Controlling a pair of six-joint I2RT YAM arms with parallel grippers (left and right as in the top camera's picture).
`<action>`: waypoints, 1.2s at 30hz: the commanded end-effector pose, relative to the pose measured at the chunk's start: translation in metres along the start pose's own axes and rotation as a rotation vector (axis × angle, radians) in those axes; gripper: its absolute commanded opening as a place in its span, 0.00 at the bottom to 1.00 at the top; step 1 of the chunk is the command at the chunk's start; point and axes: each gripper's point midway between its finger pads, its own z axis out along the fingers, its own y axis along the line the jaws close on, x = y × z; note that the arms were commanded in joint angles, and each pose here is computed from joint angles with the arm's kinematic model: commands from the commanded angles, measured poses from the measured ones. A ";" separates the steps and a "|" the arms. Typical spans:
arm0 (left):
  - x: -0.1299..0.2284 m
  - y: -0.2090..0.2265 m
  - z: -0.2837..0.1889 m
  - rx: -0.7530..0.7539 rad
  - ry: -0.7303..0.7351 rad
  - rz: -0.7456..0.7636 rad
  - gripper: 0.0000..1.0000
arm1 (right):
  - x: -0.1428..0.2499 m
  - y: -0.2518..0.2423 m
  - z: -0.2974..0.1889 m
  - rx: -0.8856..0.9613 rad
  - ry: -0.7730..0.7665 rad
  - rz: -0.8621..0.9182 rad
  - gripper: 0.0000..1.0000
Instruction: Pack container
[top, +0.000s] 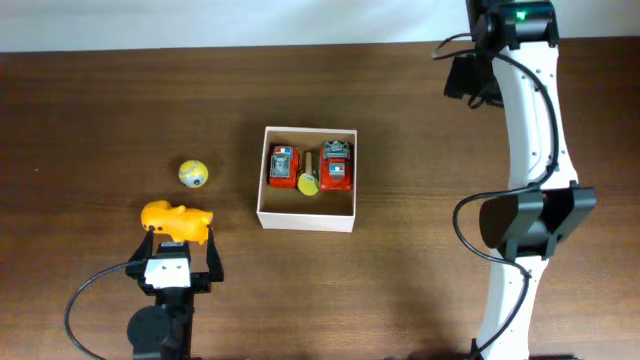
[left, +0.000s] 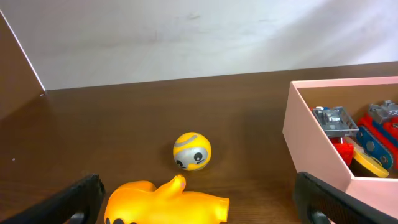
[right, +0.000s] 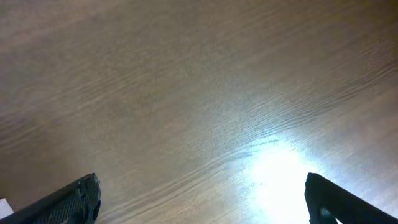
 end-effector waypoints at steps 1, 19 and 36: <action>0.001 0.003 0.000 -0.013 -0.002 0.016 0.99 | 0.001 0.000 0.003 -0.002 0.011 -0.006 0.99; -0.049 -0.011 -0.007 0.080 -0.170 -0.034 0.99 | 0.001 0.000 0.003 -0.001 0.011 -0.006 0.99; -0.105 0.011 0.048 0.021 0.539 -0.059 0.99 | 0.001 0.000 0.003 -0.001 0.011 -0.006 0.99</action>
